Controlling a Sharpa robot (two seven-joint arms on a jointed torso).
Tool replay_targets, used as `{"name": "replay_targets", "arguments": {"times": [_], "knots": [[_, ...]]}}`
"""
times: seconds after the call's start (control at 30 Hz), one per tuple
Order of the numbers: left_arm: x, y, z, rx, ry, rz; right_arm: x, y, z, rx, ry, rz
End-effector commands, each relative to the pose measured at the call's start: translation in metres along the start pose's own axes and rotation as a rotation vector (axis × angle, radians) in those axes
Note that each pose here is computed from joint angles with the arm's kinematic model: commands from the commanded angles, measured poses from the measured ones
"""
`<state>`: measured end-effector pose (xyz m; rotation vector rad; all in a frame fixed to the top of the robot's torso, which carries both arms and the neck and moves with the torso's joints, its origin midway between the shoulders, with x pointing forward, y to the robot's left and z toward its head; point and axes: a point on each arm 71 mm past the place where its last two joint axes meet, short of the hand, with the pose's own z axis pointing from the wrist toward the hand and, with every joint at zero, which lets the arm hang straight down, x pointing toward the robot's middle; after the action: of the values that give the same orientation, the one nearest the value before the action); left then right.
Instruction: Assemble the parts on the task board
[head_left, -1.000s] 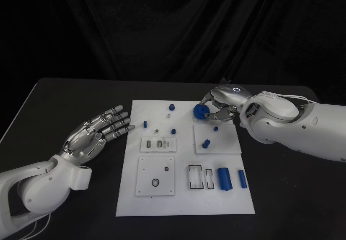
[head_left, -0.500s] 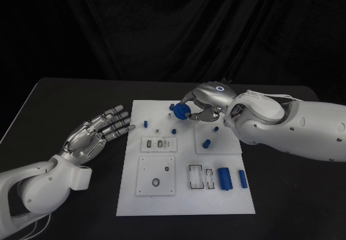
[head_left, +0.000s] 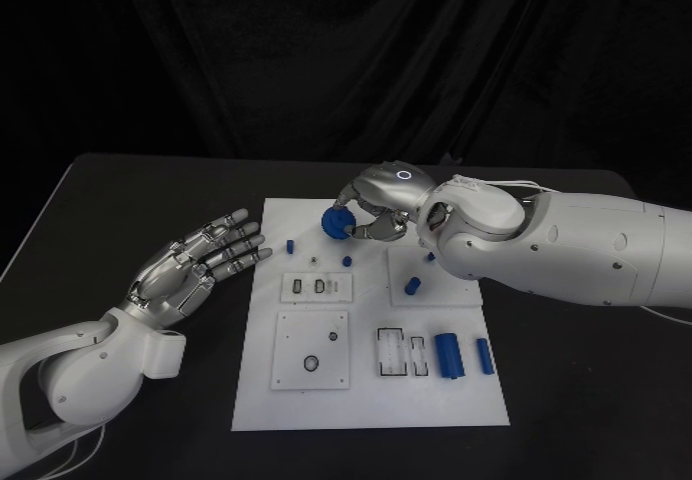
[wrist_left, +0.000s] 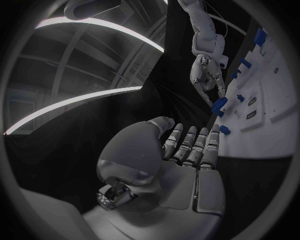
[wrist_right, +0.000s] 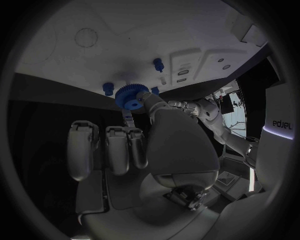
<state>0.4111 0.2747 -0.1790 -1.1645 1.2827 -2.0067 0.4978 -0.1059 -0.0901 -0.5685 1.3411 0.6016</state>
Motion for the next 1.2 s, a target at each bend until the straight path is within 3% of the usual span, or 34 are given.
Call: {"name": "replay_targets", "arguments": {"times": [0.03, 0.37, 1.2], "knots": [[0.0014, -0.0119, -0.0002, 0.168, 0.013, -0.016, 0.005, -0.001, 0.002, 0.019, 0.038, -0.021], [0.0016, -0.0112, 0.0007, 0.166, 0.016, -0.018, 0.007, -0.004, 0.006, 0.062, 0.055, -0.048], [0.0005, -0.0097, 0.0030, 0.159, 0.020, -0.025, 0.016, 0.000, 0.008, 0.068, 0.125, -0.058]]}}
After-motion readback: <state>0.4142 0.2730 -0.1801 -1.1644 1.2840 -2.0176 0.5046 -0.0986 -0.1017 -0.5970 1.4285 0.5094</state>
